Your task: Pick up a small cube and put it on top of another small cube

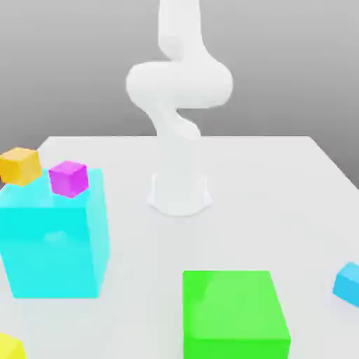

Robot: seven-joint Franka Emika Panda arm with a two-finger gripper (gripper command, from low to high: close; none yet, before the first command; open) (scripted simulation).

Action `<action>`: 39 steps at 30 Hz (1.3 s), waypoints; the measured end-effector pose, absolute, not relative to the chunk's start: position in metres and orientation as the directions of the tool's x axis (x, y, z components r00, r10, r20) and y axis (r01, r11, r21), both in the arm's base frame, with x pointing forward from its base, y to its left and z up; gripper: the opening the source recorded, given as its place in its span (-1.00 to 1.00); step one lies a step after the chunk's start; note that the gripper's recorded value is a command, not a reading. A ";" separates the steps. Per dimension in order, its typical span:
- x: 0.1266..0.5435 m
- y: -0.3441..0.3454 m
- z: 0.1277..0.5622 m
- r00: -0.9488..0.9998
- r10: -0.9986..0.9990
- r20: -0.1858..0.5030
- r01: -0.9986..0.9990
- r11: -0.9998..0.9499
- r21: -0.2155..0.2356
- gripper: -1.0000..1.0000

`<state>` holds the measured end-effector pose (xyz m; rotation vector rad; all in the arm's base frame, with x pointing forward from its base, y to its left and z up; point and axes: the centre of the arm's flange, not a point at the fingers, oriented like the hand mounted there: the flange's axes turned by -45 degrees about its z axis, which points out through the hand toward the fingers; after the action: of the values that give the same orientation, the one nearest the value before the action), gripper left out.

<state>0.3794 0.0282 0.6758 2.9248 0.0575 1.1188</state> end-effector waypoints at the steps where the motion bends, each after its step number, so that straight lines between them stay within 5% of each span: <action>1: 0.392 0.041 0.660 0.762 0.061 0.644 0.051 -0.998 0.035 0.00; 8: 0.449 0.129 0.543 0.847 0.225 0.482 0.204 -0.974 0.098 0.00; 14: 0.457 0.206 0.433 0.867 0.372 0.332 0.354 -0.928 0.115 0.00; 26: 0.365 0.335 0.220 0.766 0.642 0.032 0.642 -0.766 0.021 0.00; 31: 0.349 0.346 0.150 0.746 0.666 0.002 0.666 -0.746 -0.001 0.00; 32: 0.348 0.345 0.139 0.745 0.667 0.001 0.667 -0.745 -0.001 -1.00; 39: 0.348 0.346 0.138 0.745 0.667 0.002 0.667 -0.745 -0.001 -1.00</action>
<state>0.3477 0.3455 0.1382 2.9360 1.1214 0.0025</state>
